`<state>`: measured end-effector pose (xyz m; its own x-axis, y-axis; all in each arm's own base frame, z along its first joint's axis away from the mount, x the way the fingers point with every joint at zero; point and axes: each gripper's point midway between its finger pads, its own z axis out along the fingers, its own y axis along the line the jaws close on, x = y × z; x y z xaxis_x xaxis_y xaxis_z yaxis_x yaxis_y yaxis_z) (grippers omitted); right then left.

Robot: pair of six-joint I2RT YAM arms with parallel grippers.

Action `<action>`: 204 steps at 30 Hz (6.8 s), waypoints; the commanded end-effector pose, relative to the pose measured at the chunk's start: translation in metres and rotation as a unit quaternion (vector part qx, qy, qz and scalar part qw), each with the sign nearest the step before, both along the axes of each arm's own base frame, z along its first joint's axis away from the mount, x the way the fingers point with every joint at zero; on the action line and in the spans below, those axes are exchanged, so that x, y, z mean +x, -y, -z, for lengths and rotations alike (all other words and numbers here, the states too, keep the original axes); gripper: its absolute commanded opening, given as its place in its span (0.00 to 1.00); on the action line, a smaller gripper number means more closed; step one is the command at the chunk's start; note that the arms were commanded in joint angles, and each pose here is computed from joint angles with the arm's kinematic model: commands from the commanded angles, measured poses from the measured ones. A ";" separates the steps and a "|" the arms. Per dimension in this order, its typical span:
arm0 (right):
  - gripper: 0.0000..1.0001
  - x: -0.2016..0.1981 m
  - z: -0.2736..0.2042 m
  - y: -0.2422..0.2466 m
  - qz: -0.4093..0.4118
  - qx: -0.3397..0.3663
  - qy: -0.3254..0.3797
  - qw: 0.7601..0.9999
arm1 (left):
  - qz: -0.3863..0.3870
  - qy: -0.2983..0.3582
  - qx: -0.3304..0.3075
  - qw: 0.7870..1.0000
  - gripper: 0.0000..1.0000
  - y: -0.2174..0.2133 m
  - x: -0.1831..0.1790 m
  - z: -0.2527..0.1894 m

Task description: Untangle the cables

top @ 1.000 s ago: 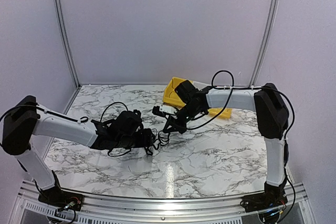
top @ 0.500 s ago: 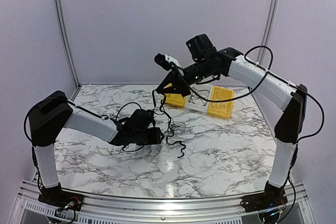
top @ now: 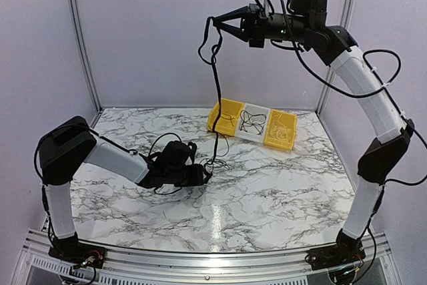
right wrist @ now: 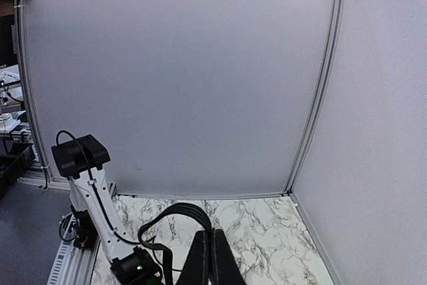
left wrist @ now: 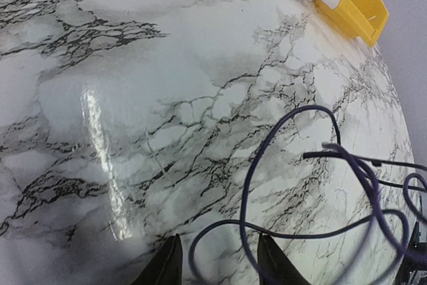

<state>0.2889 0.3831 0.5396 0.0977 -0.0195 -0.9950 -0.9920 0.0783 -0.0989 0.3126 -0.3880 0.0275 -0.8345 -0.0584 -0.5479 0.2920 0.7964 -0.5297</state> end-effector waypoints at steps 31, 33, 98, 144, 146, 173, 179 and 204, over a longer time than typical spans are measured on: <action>0.00 0.109 0.059 0.024 0.164 -0.034 0.006 0.986 | -0.024 0.202 0.097 0.974 0.73 -0.090 -0.041 -0.157; 0.00 0.122 0.059 0.033 0.183 -0.035 0.014 0.982 | -0.023 0.195 0.098 0.976 0.73 -0.090 -0.043 -0.157; 0.00 0.068 -0.131 0.135 0.340 0.162 0.178 0.909 | 0.001 0.163 0.120 0.979 0.45 -0.033 0.032 -0.037; 0.00 0.280 0.192 0.173 0.424 -0.105 0.005 0.900 | -0.019 0.125 0.093 0.988 0.64 -0.066 -0.007 -0.055; 0.00 0.281 0.212 0.171 0.417 -0.118 -0.014 0.901 | -0.021 0.124 0.094 0.988 0.64 -0.069 -0.008 -0.055; 0.00 0.287 0.398 0.186 0.416 -0.291 -0.076 0.858 | -0.038 0.112 0.098 0.988 0.66 -0.080 -0.019 -0.049; 0.42 0.259 0.373 0.194 0.383 -0.355 -0.053 0.851 | -0.031 0.123 0.094 0.987 0.67 -0.079 -0.019 -0.063; 0.46 0.017 0.373 0.014 0.022 -0.321 -0.049 0.946 | 0.000 0.056 0.027 0.998 0.12 -0.068 -0.045 -0.090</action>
<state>0.3164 0.3322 0.1454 -0.0218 -0.7127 -0.7011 -0.9859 0.1319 -0.1034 0.2717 -0.3121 0.0908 -0.7699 0.0125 -0.6380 0.3276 0.8657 -0.3785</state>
